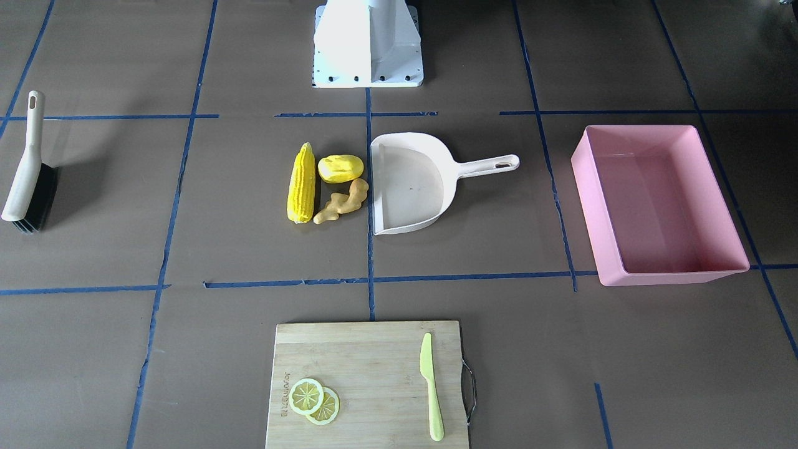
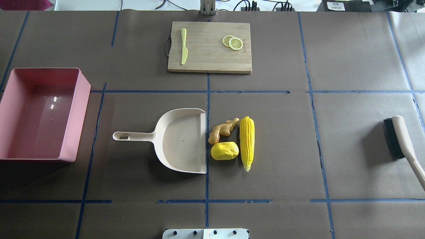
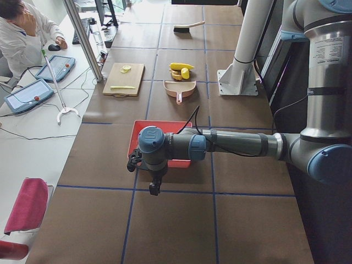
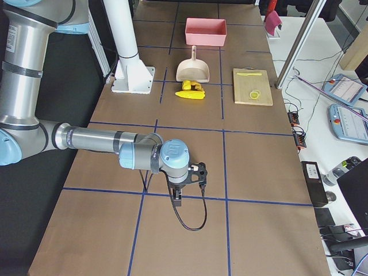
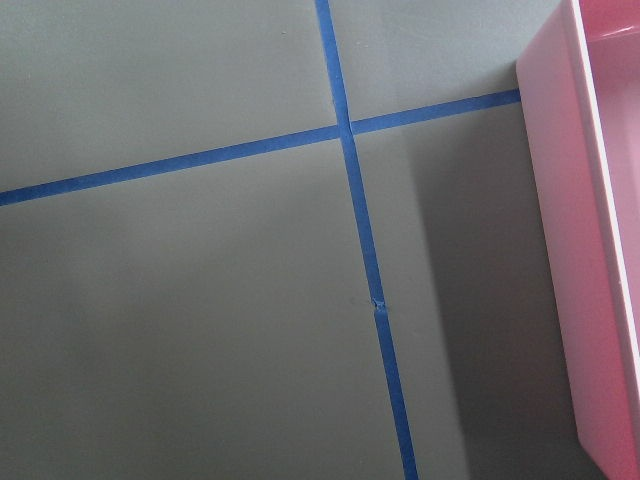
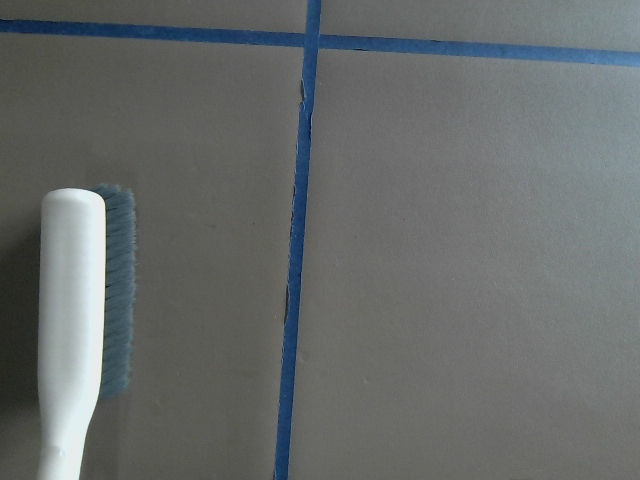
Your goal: Sweep and dump trash into bin
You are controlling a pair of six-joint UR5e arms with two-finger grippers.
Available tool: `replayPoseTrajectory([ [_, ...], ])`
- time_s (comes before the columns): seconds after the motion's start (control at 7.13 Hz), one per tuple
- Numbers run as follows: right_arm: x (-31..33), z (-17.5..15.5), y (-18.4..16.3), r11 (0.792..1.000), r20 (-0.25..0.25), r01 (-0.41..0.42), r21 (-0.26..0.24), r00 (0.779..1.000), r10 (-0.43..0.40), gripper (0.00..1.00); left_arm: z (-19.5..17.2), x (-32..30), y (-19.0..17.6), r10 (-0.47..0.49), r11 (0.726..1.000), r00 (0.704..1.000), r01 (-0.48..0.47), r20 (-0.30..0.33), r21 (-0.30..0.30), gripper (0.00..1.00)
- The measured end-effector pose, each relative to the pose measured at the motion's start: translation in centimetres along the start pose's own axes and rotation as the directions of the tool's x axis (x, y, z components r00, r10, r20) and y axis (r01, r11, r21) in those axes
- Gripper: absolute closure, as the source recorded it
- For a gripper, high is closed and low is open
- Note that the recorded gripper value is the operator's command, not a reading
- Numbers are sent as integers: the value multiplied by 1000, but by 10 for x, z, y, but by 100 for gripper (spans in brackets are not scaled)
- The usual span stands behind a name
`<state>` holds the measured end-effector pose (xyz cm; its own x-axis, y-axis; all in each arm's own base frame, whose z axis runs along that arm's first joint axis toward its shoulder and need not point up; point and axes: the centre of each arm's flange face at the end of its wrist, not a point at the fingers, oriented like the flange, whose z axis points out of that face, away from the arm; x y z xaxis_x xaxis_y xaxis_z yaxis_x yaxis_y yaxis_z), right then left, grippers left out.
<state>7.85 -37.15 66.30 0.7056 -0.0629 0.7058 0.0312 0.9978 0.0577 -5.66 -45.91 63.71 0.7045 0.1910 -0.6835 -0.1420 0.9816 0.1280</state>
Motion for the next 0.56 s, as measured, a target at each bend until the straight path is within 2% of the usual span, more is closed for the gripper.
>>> replayPoseTrajectory([
  [0.56, -9, 0, -5, 1000, 2, 26, 0, 1000, -26, 0, 3, -2, 1, -5, 1000, 1000, 5, -1, -6, 0],
])
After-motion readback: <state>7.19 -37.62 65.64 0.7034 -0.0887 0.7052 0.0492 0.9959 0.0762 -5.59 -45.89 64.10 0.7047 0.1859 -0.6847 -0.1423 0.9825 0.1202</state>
